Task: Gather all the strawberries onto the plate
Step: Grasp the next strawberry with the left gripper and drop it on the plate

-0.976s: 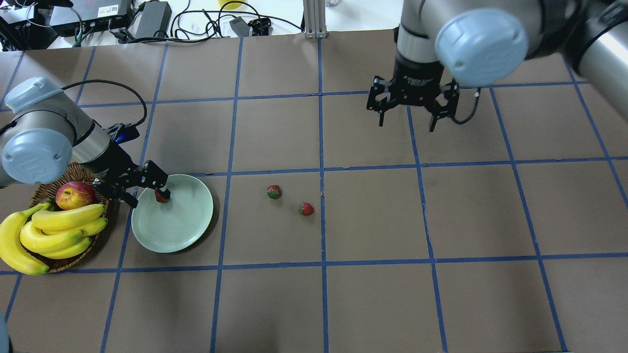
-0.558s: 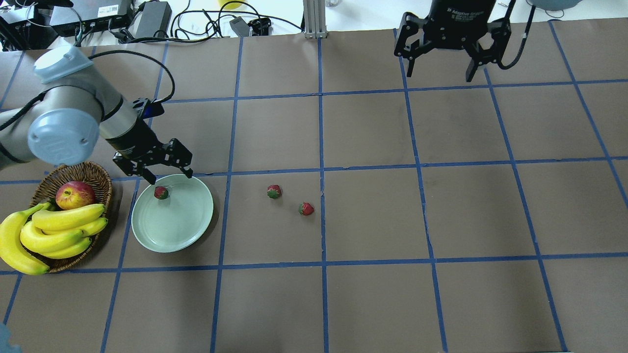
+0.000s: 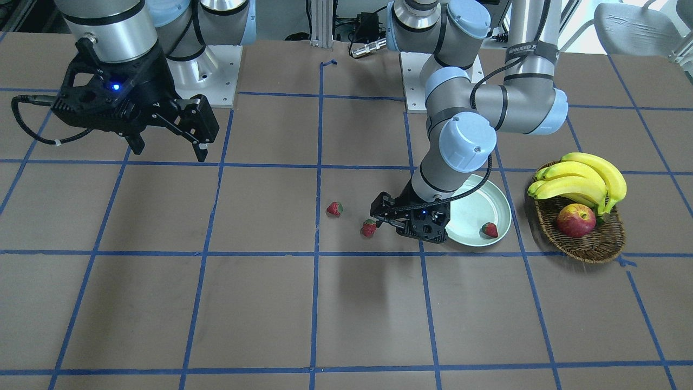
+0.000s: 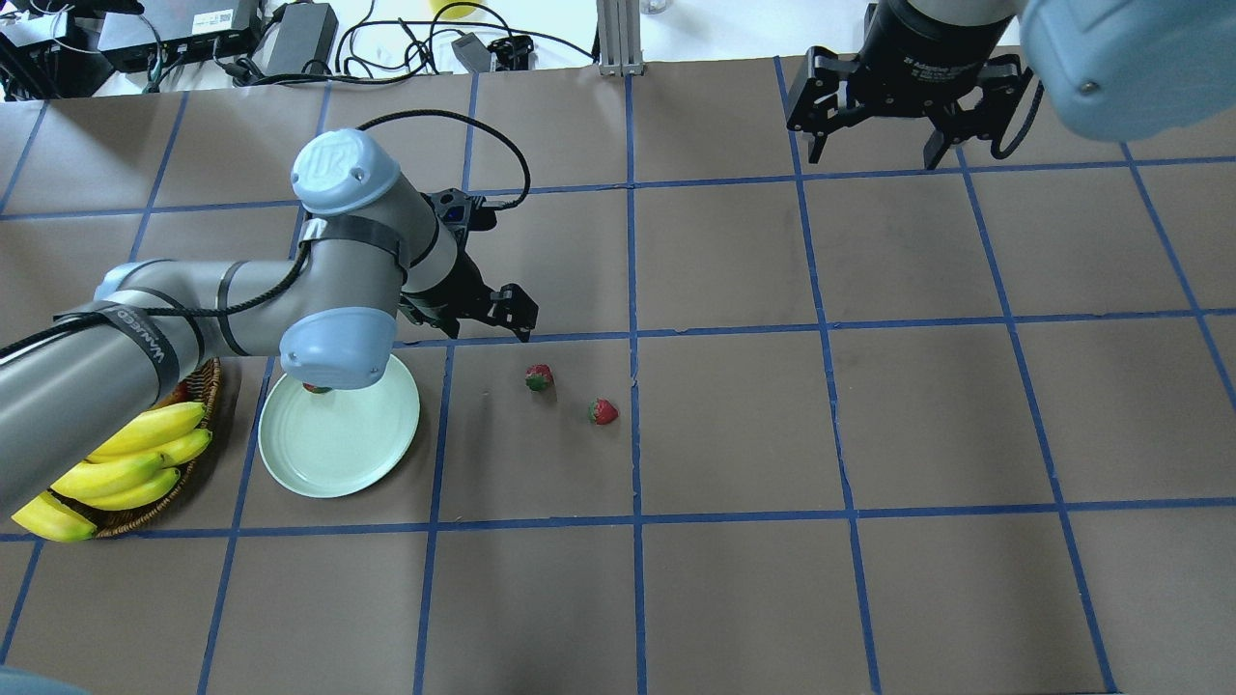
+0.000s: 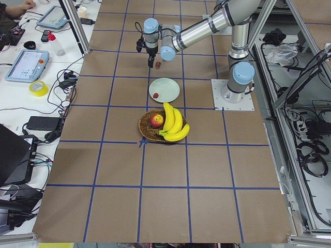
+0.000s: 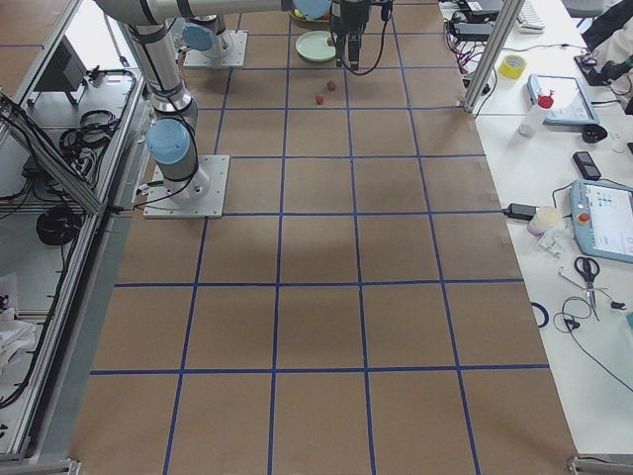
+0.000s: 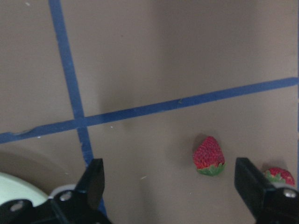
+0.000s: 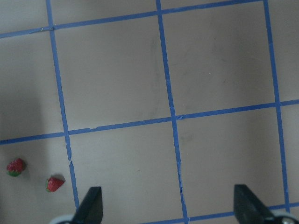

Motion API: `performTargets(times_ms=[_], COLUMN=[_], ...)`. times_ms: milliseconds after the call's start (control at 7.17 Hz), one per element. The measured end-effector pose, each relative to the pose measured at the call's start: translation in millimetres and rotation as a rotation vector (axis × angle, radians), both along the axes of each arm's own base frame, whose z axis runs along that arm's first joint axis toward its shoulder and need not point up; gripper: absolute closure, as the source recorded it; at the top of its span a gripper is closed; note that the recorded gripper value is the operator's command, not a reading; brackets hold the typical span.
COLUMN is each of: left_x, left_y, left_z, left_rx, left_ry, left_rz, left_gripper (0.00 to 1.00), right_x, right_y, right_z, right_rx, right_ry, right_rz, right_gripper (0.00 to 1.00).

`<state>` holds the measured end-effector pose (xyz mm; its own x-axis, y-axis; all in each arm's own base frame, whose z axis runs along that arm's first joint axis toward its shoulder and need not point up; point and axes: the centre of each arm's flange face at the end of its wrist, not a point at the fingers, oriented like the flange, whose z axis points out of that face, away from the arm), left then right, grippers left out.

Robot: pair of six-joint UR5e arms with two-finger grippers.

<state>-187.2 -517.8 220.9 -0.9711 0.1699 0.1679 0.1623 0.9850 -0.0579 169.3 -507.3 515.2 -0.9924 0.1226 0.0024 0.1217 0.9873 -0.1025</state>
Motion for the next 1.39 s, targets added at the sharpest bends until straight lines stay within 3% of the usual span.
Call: performTargets(times_ms=[279, 418, 558, 697, 1394], left_x=[-14, -23, -29, -32, -19], left_y=[9, 12, 14, 16, 6], left_z=[-26, -36, -42, -45, -23], left_rx=[-0.003, 0.003, 0.009, 0.012, 0.013], left_ry=[0.013, 0.013, 0.010, 0.007, -0.005], left_rz=[-0.026, -0.039, -0.048, -0.053, -0.028], left_gripper=[0.08, 0.15, 0.48, 0.99, 1.00], right_x=[-1, -2, -2, -2, -2], right_y=[0, -4, -6, -6, 0], right_z=[5, 7, 8, 7, 8], right_rx=[-0.008, -0.031, -0.040, -0.040, -0.017], right_ry=[0.003, 0.003, 0.003, 0.003, 0.005], right_rz=[0.001, 0.001, 0.001, 0.000, 0.001], right_gripper=[0.00, 0.00, 0.00, 0.00, 0.00])
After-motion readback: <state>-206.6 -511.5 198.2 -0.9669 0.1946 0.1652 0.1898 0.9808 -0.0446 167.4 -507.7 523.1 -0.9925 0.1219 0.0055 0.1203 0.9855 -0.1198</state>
